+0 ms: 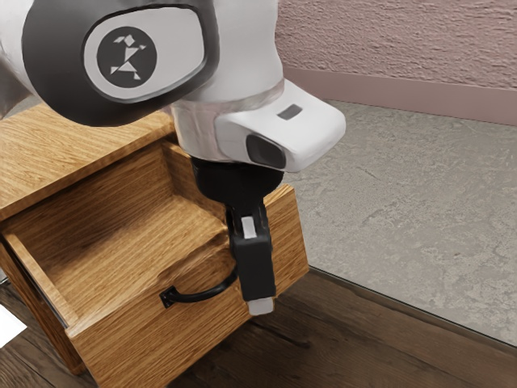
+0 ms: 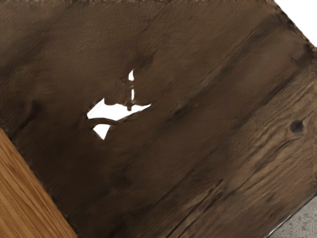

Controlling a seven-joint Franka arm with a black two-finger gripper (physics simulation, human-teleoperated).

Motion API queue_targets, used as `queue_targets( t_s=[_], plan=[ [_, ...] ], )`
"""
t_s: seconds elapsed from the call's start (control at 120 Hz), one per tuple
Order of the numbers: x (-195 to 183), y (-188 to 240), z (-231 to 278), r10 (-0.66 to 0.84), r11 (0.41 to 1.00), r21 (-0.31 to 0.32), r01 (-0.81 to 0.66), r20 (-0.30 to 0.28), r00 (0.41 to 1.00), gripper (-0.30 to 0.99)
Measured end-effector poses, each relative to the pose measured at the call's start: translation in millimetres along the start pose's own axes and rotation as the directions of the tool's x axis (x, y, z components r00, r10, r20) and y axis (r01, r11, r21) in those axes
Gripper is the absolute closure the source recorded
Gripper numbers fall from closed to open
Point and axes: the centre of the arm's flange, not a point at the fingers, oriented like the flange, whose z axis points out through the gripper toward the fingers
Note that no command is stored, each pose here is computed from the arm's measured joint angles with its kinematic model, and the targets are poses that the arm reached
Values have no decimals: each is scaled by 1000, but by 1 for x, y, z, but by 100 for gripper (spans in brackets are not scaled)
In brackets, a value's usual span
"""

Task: Pull the drawer handle with one arm to open the drawer

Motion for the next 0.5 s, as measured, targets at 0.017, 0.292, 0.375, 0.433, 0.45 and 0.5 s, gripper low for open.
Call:
queue_targets(
  t_s=[0.017, 0.292, 0.375, 0.433, 0.45, 0.5],
  plan=[
    [6, 7, 3, 10, 1000, 7, -10, 5, 1000, 0],
    [27, -4, 17, -77, 995, 57, 77, -4, 997, 0],
    [-2, -51, -1, -161, 984, 73, 161, -11, 987, 1],
    [-40, -73, -56, -180, 975, 117, 189, -83, 980, 1],
    [-52, -77, -71, -186, 971, 132, 199, -102, 977, 1],
    [-81, -87, -96, -219, 957, 164, 238, -122, 968, 0]
  ],
)
